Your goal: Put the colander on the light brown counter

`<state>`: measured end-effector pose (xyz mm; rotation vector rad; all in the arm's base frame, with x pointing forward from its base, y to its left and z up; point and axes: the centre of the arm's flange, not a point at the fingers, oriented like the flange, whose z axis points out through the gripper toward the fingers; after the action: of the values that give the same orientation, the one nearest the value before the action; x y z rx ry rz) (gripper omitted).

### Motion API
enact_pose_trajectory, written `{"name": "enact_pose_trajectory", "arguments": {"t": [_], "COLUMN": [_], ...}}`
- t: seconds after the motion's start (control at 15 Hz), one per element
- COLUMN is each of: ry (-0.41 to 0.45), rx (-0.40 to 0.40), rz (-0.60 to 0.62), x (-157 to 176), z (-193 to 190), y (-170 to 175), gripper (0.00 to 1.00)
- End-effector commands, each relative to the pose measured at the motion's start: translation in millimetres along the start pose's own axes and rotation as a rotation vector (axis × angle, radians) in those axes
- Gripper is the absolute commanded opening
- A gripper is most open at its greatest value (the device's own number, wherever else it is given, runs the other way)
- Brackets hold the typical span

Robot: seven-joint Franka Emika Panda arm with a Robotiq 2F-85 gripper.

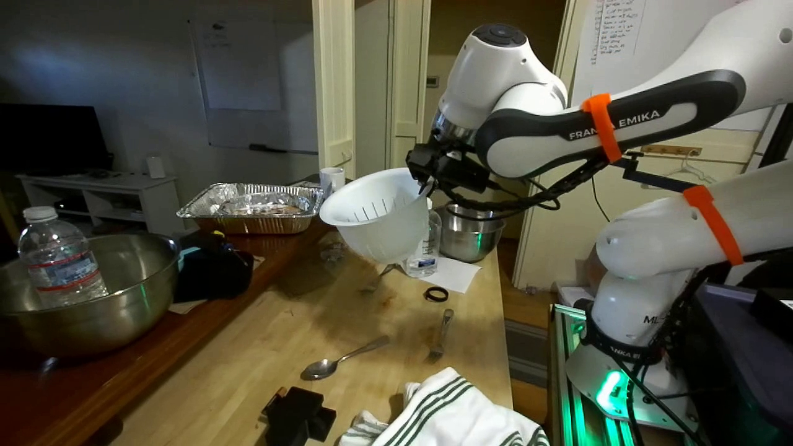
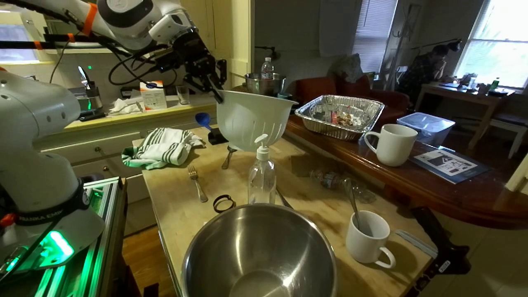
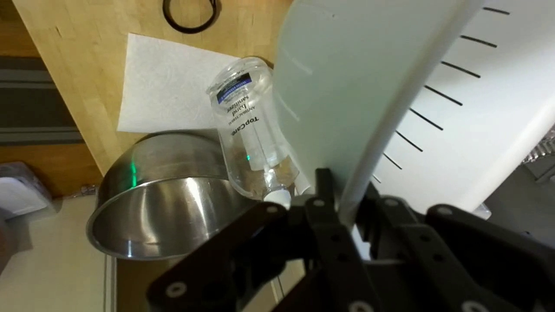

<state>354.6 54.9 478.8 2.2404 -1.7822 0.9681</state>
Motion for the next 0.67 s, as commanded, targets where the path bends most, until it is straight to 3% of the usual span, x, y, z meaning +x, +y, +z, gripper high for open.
{"name": "enact_pose_trajectory", "arguments": {"t": [0.0, 0.07, 0.33, 0.4, 0.6], "ry": [-0.017, -0.027, -0.027, -0.027, -0.022], "rx": [0.017, 0.019, 0.015, 0.015, 0.012], "rz": [-0.014, -0.028, -0.032, -0.032, 0.028], "x": [-4.2, -6.5, -4.1, -4.1, 8.2], "z": [2.9, 4.8, 6.1, 6.0, 16.7], "y": [0.7, 1.6, 1.8, 1.8, 4.2], "gripper": [0.04, 0.15, 0.15, 0.04, 0.04]}}
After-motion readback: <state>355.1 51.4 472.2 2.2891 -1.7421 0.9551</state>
